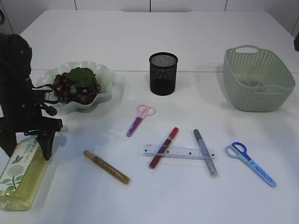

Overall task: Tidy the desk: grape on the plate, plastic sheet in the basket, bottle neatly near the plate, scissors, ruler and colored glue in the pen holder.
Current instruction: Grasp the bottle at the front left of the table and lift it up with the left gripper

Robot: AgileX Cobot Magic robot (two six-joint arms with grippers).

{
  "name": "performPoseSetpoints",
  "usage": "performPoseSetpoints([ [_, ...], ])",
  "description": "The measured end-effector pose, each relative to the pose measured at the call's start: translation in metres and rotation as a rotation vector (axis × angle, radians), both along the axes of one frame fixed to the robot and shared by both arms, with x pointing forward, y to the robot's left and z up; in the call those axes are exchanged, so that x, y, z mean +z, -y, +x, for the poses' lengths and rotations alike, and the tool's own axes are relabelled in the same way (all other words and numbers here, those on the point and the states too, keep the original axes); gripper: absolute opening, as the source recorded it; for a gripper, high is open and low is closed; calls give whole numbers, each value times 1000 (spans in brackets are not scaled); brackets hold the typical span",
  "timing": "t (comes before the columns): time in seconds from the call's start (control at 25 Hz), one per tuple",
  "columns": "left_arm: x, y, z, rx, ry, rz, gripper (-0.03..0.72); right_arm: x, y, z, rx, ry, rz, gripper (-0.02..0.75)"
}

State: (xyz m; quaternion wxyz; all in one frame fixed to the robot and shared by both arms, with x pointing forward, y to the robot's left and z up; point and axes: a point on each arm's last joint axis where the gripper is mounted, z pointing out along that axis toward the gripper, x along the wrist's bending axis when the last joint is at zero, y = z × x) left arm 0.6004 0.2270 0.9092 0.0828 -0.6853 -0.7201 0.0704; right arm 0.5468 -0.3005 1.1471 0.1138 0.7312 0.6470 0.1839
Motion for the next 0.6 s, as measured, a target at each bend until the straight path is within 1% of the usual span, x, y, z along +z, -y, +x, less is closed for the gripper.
performPoseSetpoints([
  [0.12,-2,0,1,1,10,-3,591,0,0,0,0,0,0,543],
  [0.52,-11,1,2,3,-5,-1,587,0,0,0,0,0,0,543],
  [0.6,-13,1,2,3,-11,0,577,0,0,0,0,0,0,543],
])
